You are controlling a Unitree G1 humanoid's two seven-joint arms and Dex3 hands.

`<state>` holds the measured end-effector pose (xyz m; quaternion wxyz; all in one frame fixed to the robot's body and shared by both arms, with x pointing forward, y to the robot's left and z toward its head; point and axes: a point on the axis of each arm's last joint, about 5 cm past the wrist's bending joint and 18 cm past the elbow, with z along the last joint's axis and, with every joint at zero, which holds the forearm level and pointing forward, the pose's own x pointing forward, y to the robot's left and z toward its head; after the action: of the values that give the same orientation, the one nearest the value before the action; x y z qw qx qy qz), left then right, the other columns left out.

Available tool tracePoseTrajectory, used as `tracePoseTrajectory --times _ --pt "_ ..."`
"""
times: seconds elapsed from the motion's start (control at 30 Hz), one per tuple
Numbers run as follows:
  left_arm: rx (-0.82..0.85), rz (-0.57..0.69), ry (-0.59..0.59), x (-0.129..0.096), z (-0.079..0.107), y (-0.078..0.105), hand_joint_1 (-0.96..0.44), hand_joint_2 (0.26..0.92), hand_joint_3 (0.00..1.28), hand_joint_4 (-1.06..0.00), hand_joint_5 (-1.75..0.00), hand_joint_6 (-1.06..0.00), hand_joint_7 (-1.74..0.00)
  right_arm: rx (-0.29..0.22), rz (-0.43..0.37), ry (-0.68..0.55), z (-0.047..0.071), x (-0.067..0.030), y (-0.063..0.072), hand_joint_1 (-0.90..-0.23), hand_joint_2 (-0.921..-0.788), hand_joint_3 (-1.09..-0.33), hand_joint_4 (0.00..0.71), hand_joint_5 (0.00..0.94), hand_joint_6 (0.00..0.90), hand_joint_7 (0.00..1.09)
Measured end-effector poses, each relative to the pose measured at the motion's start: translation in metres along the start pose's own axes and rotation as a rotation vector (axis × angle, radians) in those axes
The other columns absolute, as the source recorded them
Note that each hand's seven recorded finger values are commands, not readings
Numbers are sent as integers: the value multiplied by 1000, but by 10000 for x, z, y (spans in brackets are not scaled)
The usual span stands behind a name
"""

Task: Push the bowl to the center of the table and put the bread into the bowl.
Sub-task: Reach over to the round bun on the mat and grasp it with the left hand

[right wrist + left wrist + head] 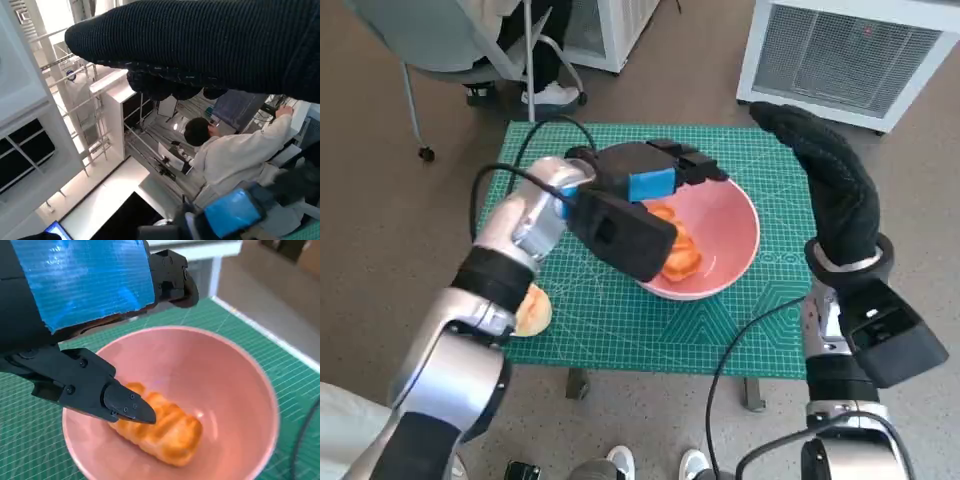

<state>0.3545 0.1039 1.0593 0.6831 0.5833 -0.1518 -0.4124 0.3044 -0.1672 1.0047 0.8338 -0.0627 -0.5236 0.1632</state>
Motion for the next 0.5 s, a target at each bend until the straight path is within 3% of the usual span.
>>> tracePoseTrajectory --times 0.37,0.5 --pt "11 64 -69 -427 -86 49 -375 788 4 -14 -6 -7 -324 5 -3 -3 -1 3 17 -672 -921 -798 300 27 -1 707" --pt "14 84 -58 -667 -145 48 -308 779 1 -48 -4 -93 -212 5 -3 -5 2 3 18 -671 -921 -798 298 26 -1 706"
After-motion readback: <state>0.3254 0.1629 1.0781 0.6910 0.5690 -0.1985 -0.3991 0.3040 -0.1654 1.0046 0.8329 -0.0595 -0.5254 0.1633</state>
